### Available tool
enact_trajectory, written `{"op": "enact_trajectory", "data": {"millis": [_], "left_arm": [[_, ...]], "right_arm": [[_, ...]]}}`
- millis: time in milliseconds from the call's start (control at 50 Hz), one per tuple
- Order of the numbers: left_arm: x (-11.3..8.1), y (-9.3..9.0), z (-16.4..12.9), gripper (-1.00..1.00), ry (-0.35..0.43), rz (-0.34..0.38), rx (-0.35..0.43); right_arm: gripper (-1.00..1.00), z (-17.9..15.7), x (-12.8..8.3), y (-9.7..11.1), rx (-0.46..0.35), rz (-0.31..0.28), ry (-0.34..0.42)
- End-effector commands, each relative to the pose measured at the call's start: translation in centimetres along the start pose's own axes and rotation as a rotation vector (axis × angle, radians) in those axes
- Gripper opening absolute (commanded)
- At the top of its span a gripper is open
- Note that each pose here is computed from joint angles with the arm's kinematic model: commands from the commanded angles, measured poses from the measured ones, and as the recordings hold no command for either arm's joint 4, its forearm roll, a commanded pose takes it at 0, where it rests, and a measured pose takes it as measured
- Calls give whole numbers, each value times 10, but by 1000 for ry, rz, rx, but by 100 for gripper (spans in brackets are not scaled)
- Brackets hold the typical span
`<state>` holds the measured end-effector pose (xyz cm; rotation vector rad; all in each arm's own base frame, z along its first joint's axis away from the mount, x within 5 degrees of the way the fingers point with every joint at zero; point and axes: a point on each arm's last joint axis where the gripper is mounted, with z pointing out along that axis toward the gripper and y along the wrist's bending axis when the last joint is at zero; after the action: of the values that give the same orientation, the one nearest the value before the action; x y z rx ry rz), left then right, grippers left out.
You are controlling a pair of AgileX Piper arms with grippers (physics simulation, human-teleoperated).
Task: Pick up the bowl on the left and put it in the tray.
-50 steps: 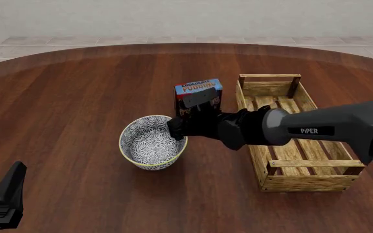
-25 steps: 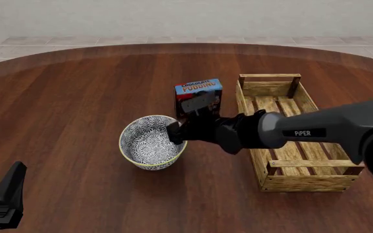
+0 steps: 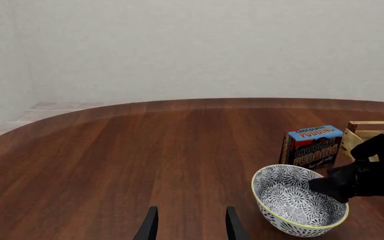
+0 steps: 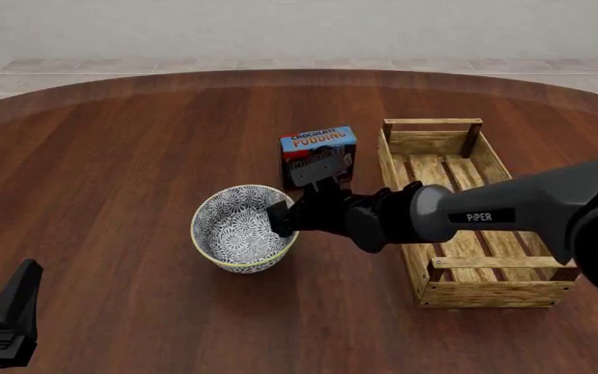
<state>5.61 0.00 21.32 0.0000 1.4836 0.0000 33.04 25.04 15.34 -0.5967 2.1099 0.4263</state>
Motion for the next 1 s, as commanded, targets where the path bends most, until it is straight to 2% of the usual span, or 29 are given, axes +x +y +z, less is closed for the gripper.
{"op": "enact_trajectory", "data": {"millis": [20,1000], "left_arm": [[0,0,0,100,0,0,0],[0,0,0,100,0,0,0]], "right_arm": [[100,1,2,0,-1,5,1],[100,11,12,4,-9,26,16]]}}
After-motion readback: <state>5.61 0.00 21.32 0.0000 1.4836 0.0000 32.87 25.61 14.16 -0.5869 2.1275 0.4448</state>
